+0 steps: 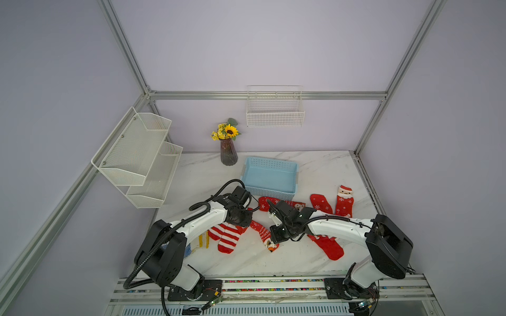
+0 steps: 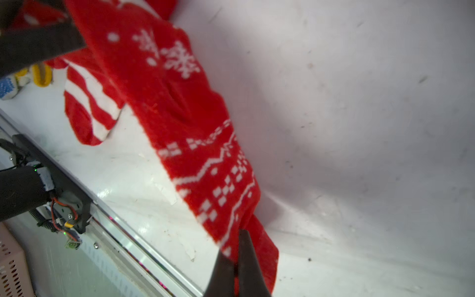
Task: Place the socks together as a pair
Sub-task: Place the sock at the center of the board.
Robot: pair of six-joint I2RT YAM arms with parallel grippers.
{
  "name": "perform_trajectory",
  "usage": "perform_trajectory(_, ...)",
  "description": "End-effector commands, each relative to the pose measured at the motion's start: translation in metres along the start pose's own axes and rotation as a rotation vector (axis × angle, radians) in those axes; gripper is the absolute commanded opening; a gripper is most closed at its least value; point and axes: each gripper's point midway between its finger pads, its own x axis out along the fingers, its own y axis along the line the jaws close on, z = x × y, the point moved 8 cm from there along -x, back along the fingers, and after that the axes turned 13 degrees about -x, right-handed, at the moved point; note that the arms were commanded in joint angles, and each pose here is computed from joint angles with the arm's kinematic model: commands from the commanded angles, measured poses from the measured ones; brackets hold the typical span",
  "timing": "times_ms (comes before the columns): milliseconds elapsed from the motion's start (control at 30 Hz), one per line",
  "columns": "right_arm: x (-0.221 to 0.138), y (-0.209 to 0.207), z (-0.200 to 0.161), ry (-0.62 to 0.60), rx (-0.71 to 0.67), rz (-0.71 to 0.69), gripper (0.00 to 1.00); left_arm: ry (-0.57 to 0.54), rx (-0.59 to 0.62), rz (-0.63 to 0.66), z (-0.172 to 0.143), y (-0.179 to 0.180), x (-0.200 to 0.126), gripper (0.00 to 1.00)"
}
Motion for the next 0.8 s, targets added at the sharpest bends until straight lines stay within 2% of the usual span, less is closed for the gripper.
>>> perform_trajectory(0,-0.001,-0.010,0.011,0.004,-0.026,-0.018,0.00,-0.114,-0.004,-0.051,0.035,-0.009,-0.011,0.38)
perform_trajectory(133,0.006,-0.032,0.020,0.011,0.004,-0.094,0.00,-0.133,-0.018,-0.037,0.051,-0.012,-0.005,0.50)
perform_trajectory(200,0.003,-0.040,0.023,-0.010,0.004,-0.137,0.15,-0.161,-0.030,-0.014,0.057,-0.011,-0.004,0.52)
perform_trajectory(267,0.000,-0.045,0.026,-0.027,0.003,-0.160,0.25,-0.192,-0.035,-0.010,0.064,-0.010,-0.005,0.54)
perform_trajectory(333,-0.002,-0.049,0.028,-0.039,0.012,-0.189,0.45,-0.211,-0.053,-0.004,0.072,-0.008,-0.004,0.55)
perform_trajectory(367,-0.003,-0.050,0.029,-0.047,0.015,-0.204,0.49,-0.219,-0.062,-0.004,0.076,-0.008,-0.006,0.55)
perform_trajectory(433,-0.008,-0.052,0.030,-0.070,0.037,-0.239,0.50,-0.238,-0.071,-0.006,0.082,-0.008,-0.008,0.59)
perform_trajectory(600,-0.036,-0.053,0.026,-0.189,0.132,-0.291,0.50,-0.284,-0.092,-0.018,0.089,-0.005,-0.018,0.75)
perform_trajectory(767,-0.052,-0.051,0.009,-0.270,0.287,-0.239,0.50,-0.303,-0.146,-0.011,0.081,0.006,-0.024,0.78)
